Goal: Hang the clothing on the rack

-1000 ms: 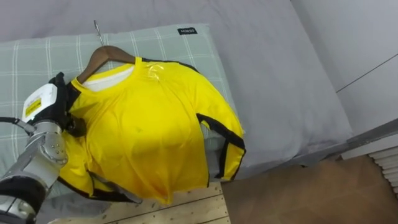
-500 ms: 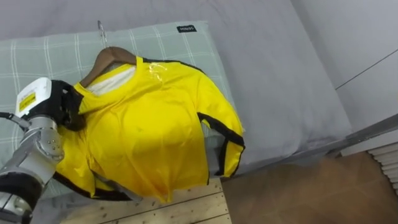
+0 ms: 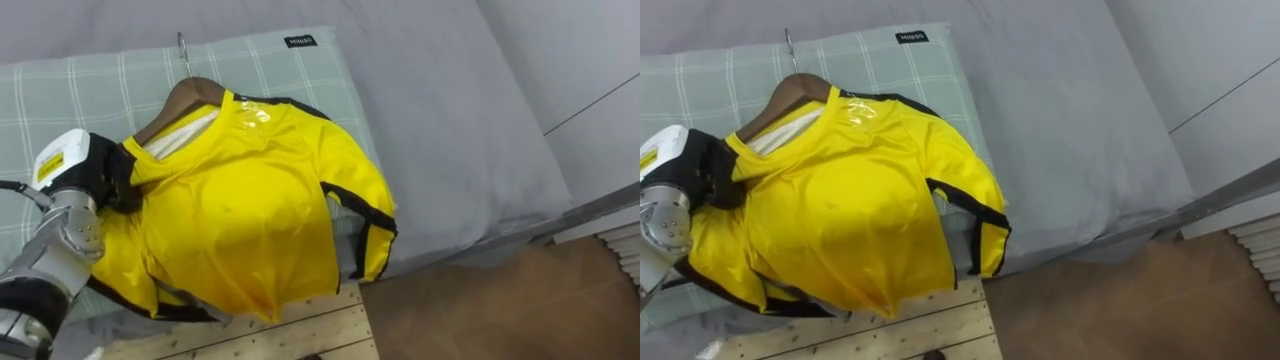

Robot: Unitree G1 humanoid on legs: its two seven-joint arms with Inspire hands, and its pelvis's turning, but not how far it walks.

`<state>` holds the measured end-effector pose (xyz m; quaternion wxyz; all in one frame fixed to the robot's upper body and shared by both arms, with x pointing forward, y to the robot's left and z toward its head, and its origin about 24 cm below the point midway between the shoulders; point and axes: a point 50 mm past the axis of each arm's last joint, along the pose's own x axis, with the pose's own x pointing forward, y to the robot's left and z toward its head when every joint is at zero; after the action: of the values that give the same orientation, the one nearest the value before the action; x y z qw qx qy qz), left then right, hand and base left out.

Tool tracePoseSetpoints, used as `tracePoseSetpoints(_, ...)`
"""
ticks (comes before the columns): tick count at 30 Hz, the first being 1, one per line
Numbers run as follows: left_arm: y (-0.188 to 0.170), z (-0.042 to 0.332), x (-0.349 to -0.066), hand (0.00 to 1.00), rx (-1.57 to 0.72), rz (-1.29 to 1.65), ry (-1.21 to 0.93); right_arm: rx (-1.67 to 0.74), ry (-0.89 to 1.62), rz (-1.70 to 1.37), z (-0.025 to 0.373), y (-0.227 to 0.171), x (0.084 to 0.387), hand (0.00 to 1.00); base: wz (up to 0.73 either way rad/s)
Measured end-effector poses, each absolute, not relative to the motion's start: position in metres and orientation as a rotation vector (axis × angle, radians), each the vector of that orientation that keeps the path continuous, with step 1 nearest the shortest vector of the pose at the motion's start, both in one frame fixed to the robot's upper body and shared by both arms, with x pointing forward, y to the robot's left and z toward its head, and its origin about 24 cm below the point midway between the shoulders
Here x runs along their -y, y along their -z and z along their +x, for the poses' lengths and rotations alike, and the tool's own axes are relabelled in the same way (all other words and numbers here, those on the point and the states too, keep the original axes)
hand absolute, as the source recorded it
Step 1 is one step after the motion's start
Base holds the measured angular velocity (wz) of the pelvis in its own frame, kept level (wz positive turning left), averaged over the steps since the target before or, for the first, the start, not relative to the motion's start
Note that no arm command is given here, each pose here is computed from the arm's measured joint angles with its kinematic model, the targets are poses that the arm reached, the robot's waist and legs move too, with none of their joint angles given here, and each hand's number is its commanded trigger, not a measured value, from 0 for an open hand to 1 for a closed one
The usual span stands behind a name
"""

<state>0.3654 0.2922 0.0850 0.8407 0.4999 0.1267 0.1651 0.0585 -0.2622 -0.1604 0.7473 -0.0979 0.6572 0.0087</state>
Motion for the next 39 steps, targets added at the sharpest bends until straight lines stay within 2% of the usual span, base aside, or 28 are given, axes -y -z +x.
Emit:
tracePoseSetpoints(14, -0.084, 0.365, -0.293, 1.00, -0.291, 1.086, -0.336, -1.426, -0.027, -0.220, 0.065, 0.159, 0.263, 0.00, 0.00)
tracePoseSetpoints(25, -0.075, 0.364, -0.281, 1.00, -0.256, 1.158, -0.276, -1.409, -0.012, -0.239, 0.072, 0.158, 0.264, 0.00, -0.01)
tracePoseSetpoints(39, -0.036, 0.336, -0.255, 1.00, -0.169, 1.192, -0.140, -1.486, 0.039, -0.270, 0.041, 0.159, 0.275, 0.00, 0.03)
